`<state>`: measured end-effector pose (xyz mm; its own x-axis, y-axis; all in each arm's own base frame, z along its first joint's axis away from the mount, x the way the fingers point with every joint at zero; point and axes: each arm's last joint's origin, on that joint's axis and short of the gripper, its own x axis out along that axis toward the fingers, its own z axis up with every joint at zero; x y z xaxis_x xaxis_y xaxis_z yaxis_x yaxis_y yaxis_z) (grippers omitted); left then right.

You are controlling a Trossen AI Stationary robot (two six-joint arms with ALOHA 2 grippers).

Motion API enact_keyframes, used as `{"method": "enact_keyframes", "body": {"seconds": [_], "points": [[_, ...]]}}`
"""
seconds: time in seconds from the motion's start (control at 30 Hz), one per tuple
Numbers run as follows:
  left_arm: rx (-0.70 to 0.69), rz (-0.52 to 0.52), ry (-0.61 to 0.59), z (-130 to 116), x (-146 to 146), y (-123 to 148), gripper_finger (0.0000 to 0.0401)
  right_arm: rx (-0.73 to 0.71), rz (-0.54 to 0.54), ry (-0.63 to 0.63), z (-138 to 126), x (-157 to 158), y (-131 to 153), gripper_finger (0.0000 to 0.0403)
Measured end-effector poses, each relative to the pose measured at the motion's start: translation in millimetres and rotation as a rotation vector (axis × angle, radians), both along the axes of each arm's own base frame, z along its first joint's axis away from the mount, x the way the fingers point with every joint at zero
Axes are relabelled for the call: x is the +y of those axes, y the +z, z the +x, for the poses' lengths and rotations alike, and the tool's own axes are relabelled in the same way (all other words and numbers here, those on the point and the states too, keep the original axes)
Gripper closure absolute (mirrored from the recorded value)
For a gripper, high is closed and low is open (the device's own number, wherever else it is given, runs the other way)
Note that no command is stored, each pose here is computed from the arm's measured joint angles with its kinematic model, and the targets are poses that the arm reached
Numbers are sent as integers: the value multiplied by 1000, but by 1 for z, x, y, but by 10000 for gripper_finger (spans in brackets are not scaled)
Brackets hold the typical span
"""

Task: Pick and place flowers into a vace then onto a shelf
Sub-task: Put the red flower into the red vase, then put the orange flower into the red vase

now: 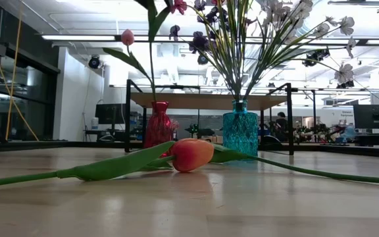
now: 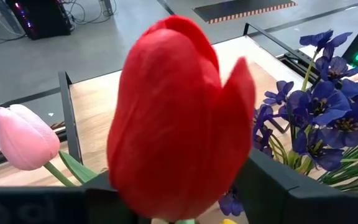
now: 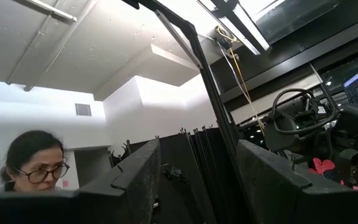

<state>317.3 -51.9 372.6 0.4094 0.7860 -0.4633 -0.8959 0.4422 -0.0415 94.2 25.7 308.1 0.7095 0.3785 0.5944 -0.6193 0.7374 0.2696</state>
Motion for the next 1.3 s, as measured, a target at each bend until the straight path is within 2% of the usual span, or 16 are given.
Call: {"method": "enact_keyframes", "body": {"seconds": [0.33, 0.7, 0.9, 1.1, 1.2, 1.3], "points": [[29, -23, -11, 0, -1, -8, 136, 0, 0, 0, 0, 0, 0, 198], [6, -29, -14, -4, 0, -2, 143, 0, 0, 0, 0, 0, 0, 198], [-18, -7, -46, -11, 1, 23, 136, 0, -1, -1, 0, 0, 0, 198], [-53, 4, -115, -20, 3, 59, 135, -2, -3, -2, 0, 0, 0, 197], [-56, -58, -216, -25, 1, 76, 135, -2, -3, -2, 0, 0, 0, 198], [-66, -159, -374, -32, -6, 93, 135, -2, -4, 0, 0, 0, 0, 197]]}}
